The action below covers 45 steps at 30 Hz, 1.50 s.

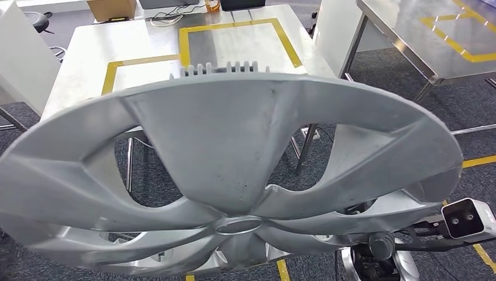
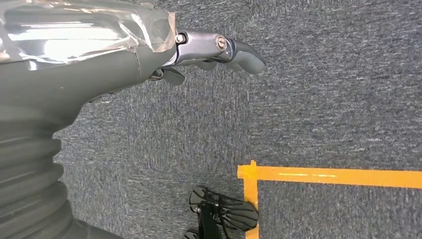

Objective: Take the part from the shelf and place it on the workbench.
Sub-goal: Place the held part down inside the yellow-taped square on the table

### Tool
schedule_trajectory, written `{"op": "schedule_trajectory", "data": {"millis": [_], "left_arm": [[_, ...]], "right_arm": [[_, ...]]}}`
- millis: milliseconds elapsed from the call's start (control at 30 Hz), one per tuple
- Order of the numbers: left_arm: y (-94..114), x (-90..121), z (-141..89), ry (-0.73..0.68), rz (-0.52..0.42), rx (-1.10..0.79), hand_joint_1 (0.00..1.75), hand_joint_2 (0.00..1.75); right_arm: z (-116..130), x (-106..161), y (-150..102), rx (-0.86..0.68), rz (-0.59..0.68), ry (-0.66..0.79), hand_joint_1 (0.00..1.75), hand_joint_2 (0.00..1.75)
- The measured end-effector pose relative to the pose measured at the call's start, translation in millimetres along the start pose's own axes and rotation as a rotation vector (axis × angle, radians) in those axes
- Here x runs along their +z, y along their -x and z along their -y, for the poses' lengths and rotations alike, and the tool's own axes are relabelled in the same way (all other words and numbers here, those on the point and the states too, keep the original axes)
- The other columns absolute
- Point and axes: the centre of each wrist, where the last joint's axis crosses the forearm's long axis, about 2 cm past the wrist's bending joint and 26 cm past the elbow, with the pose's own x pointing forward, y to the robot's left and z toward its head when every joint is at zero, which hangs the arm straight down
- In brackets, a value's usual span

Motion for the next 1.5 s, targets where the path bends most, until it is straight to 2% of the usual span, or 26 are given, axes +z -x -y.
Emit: {"op": "schedule_trajectory", "data": {"millis": [533,1000,1500], "left_arm": [[0.5,1.5,-5.7,-0.001,0.002,-0.011,0.00,1.75],[2.2,13.4,-3.2,0.002,-0.010,-0.027,0.00,1.75],[-6.3,9.0,-5.2,-0.017,0.027,-0.051,0.00,1.75]], "right_arm": [[-0.8,0.2,0.2,0.023,-0.015,-0.008,1.71,1.75],[-2.6,18.1,-29.8,0.220,0.010,0.120,1.71,1.75],[-11.0,22.8,-40.8,0.265,0.046,0.166,1.71,1.75]]}}
